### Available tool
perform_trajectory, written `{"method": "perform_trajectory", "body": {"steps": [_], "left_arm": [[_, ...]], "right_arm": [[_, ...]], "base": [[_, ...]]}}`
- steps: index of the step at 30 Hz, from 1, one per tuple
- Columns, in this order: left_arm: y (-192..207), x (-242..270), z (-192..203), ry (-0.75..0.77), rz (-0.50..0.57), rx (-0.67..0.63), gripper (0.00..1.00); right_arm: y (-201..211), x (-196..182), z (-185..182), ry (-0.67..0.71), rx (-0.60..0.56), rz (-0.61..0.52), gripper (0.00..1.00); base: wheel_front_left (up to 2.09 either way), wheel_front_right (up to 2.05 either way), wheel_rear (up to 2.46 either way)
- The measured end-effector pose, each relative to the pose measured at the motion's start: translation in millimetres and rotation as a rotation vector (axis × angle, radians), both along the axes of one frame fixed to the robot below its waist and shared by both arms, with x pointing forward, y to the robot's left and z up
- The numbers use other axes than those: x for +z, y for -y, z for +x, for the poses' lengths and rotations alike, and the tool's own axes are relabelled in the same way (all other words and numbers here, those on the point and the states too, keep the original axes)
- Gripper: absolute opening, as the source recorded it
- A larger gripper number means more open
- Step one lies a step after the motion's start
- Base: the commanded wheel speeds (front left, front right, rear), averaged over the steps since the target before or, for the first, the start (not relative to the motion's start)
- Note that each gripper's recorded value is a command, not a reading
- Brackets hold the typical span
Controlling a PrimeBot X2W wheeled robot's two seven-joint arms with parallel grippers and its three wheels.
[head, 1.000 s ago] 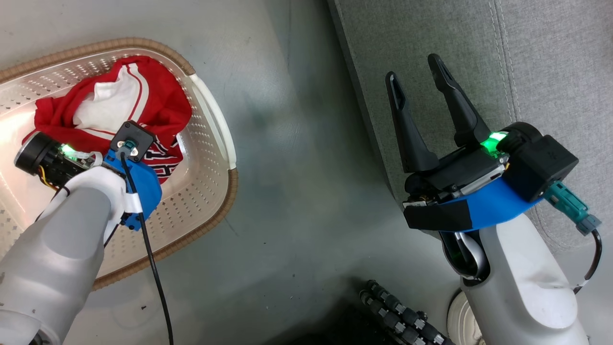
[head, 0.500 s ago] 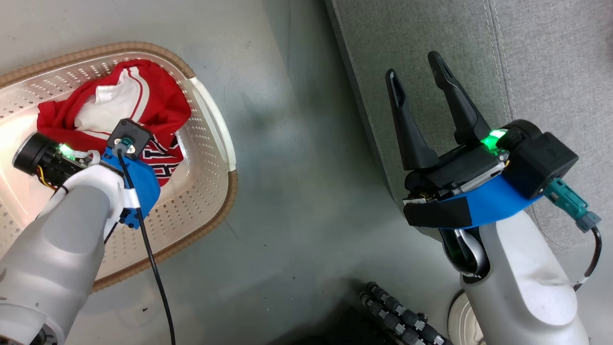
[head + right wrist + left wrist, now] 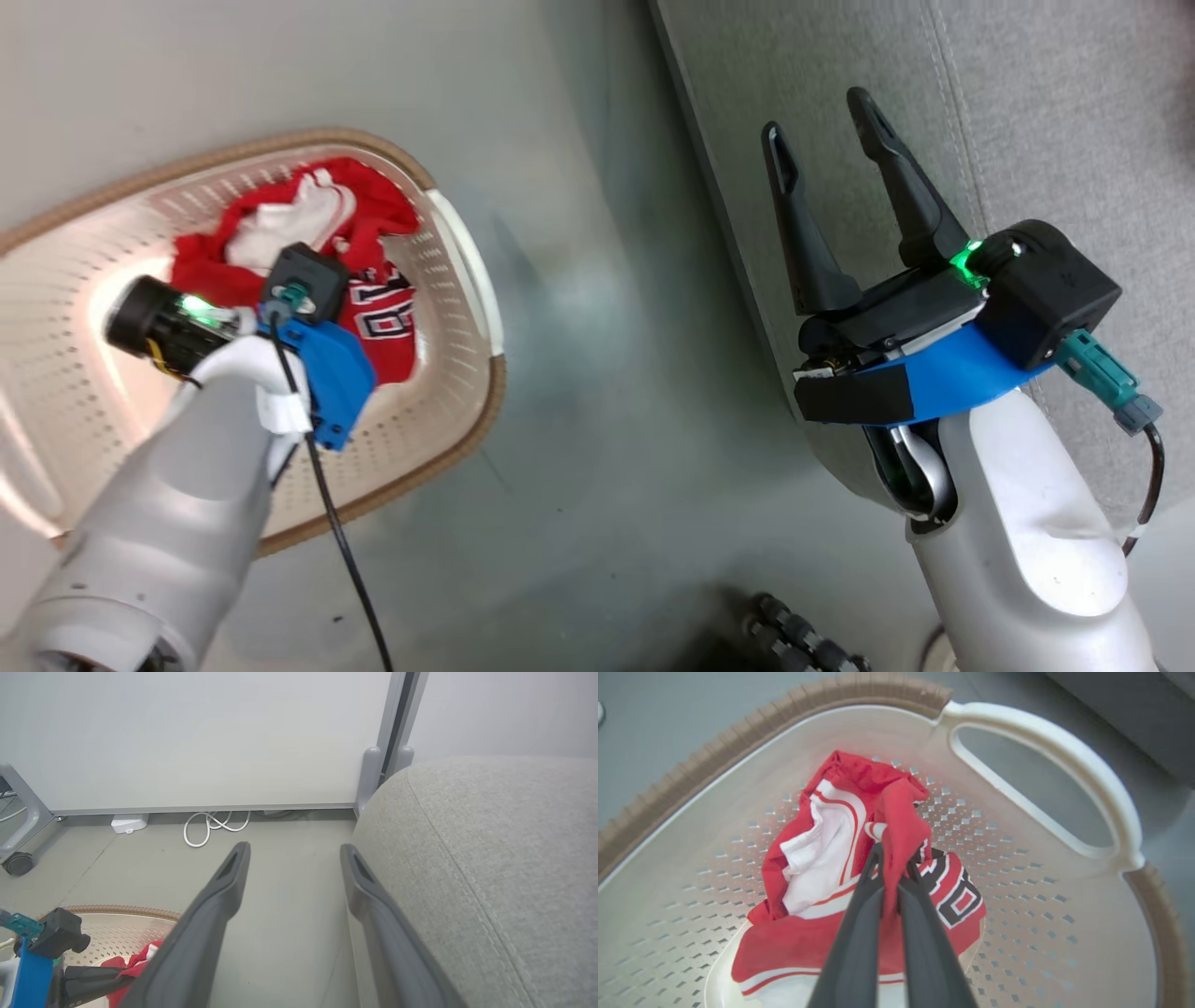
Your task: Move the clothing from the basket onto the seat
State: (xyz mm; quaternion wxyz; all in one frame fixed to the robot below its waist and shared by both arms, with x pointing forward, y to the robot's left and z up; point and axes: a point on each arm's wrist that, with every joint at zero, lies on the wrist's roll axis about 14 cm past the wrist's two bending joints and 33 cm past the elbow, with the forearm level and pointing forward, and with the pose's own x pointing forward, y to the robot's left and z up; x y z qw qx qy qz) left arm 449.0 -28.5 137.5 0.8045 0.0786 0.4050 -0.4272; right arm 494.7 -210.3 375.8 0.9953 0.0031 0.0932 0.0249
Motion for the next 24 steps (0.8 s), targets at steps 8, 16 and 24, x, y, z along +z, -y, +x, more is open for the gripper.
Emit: {"method": "perform_trajectory", "body": {"steps": [8,16,24], "left_arm": [[5.4,71.7,-2.9,0.077,-0.091,0.094,0.0],[7.4,176.9,-5.9,0.244,-0.218,0.166,0.0],[-1.9,249.6,-16.0,0.397,-0.276,0.197,0.0]], "right_arm": [[-14.2,33.6,-8.9,0.038,0.022,0.008,1.0],[-37.1,74.6,-40.2,0.068,0.055,0.048,1.0],[-59.5,112.0,-64.6,0.127,0.106,0.074,1.0]], "base": [[0.0,0.0,0.0],[0.0,0.0,0.0],[0.0,0.0,0.0]]}}
